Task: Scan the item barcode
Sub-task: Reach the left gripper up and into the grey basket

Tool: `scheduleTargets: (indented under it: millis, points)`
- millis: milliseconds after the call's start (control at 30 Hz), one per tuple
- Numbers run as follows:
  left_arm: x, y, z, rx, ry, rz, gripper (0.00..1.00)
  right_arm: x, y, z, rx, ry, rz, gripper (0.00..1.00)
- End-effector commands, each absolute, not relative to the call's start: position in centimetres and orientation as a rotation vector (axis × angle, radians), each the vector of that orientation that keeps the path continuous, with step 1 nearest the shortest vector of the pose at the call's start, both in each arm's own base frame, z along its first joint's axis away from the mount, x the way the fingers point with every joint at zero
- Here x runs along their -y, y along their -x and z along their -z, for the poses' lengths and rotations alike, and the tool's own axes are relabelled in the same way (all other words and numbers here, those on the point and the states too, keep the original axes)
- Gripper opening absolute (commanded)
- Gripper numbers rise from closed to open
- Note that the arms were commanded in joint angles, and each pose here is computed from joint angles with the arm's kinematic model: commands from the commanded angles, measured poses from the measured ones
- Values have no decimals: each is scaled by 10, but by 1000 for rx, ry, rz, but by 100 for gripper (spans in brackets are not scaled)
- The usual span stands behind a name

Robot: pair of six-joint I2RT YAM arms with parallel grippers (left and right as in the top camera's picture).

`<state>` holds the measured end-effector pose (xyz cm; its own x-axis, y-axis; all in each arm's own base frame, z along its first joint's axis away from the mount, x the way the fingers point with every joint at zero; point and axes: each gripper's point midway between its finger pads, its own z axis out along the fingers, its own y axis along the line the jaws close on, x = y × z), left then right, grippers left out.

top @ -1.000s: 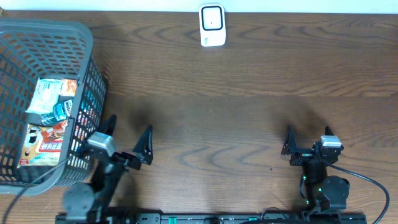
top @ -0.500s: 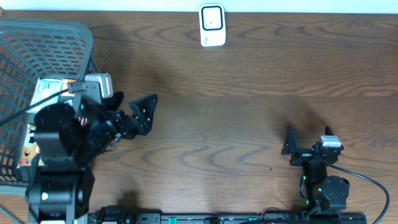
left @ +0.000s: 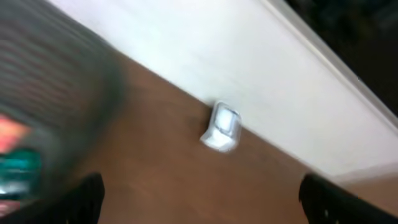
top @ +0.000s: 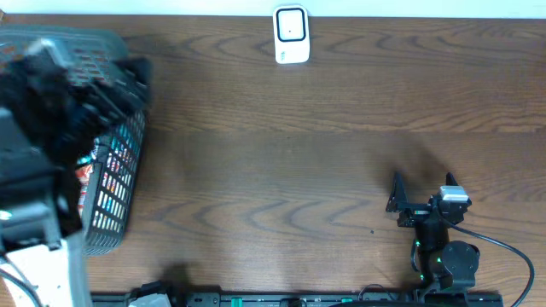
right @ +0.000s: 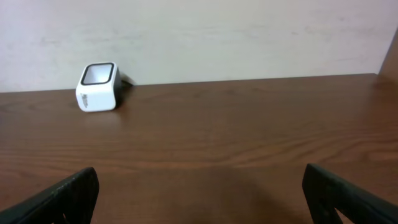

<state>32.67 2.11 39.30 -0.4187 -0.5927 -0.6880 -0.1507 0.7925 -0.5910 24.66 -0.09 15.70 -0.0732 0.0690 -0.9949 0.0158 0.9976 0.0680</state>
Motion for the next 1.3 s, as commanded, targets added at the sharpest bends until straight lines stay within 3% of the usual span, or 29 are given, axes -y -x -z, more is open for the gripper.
scheduleTargets:
  millis: [0, 233, 667, 1267]
  points:
    - [-99, -325, -391, -1893, 915, 278, 100, 5, -246, -157, -1643, -69, -21, 99]
    - [-184, -294, -296, -1859, 1634, 62, 100, 5, -246, -157, -1643, -69, -21, 99]
    - [-192, -325, -146, -2197, 1983, 73, 96, 5, -246, -157, -1643, -69, -21, 99]
    - [-180, -286, -54, -2145, 2462, -143, 96, 5, -246, -157, -1643, -69, -21, 99]
